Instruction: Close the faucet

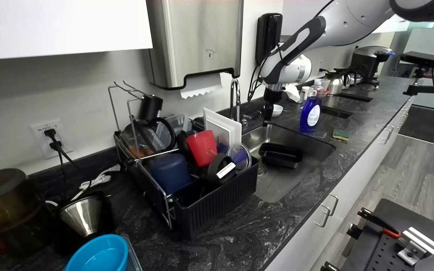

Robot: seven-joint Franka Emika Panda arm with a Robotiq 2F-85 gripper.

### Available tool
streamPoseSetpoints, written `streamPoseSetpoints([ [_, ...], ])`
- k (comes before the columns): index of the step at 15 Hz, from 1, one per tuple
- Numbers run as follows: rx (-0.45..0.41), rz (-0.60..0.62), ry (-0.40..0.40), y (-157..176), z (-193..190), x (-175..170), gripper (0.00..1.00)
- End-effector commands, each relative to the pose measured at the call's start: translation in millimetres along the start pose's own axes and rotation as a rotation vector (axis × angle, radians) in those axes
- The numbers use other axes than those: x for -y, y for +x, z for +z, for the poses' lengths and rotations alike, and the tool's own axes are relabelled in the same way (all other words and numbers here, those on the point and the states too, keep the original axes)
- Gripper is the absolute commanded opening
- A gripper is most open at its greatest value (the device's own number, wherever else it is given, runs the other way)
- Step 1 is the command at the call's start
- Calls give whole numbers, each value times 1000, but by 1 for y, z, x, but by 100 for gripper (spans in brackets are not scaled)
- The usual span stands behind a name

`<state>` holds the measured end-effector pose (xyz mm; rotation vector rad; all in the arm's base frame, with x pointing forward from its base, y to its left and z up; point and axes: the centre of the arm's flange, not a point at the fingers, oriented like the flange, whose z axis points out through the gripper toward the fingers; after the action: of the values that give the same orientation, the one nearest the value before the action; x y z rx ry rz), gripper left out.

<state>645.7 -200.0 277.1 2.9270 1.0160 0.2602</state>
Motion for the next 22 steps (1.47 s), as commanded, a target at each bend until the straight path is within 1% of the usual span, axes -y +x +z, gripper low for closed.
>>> streamPoseSetpoints([
  [1,-24,-13,-21,4,7,-23,100],
  [7,-43,6,-46,5,10,-42,100],
  [9,-46,29,-44,6,8,-42,100],
  [10,-32,25,-37,4,6,-36,100],
  [17,-35,27,-39,5,5,-37,100],
  [20,-33,20,-24,6,8,-34,100],
  [22,-47,6,-24,7,9,-32,100],
])
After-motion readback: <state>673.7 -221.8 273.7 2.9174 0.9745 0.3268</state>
